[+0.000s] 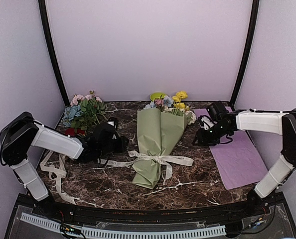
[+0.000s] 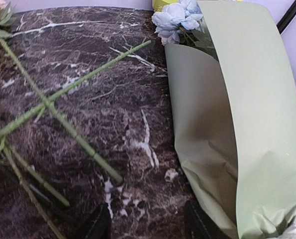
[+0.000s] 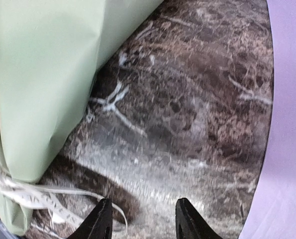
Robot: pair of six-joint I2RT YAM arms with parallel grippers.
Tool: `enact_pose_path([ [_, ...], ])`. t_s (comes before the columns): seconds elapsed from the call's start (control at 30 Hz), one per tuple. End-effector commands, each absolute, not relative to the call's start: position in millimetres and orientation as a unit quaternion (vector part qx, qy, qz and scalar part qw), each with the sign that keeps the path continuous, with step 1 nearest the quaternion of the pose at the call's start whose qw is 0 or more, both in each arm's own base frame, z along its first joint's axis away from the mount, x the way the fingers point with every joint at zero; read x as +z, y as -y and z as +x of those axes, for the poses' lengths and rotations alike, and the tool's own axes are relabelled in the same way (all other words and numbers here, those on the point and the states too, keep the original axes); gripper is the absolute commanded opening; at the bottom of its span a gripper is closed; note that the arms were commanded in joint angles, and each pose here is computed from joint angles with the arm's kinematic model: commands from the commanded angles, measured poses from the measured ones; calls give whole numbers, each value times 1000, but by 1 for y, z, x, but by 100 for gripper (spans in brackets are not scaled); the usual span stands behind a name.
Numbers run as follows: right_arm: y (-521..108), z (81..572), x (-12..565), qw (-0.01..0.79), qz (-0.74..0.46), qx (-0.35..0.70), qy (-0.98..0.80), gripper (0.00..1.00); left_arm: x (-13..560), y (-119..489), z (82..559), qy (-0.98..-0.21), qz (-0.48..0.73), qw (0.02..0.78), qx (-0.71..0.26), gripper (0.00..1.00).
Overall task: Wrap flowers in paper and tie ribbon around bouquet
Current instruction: Tie the half-tied ribbon around the folded wrapping paper, then move the folded bouquet to the center of the board.
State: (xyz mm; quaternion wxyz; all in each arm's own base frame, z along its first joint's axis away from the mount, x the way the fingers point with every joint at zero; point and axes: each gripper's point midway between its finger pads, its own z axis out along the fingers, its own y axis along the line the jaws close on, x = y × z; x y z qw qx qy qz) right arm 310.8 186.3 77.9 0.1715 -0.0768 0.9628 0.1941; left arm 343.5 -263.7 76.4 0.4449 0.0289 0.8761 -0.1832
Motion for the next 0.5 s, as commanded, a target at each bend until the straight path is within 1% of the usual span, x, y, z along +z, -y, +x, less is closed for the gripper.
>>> enact_pose_path([
  [0.0, -187, 356, 63, 198, -40, 160, -966, 42, 57, 260, 365, -897, 100, 420, -97, 48],
  [0.07, -191, 370, 56, 201, -32, 153, -967, 40, 55, 270, 375, -895, 115, 420, -96, 47],
  [0.2, -215, 395, 55, 216, -36, 178, -959, 40, 46, 290, 382, -894, 150, 408, -109, 43],
  [0.37, -244, 423, 46, 215, -56, 189, -957, 40, 35, 313, 376, -889, 179, 397, -140, 43],
  [0.47, -251, 435, 41, 220, -52, 199, -954, 41, 28, 333, 368, -878, 206, 397, -168, 42],
])
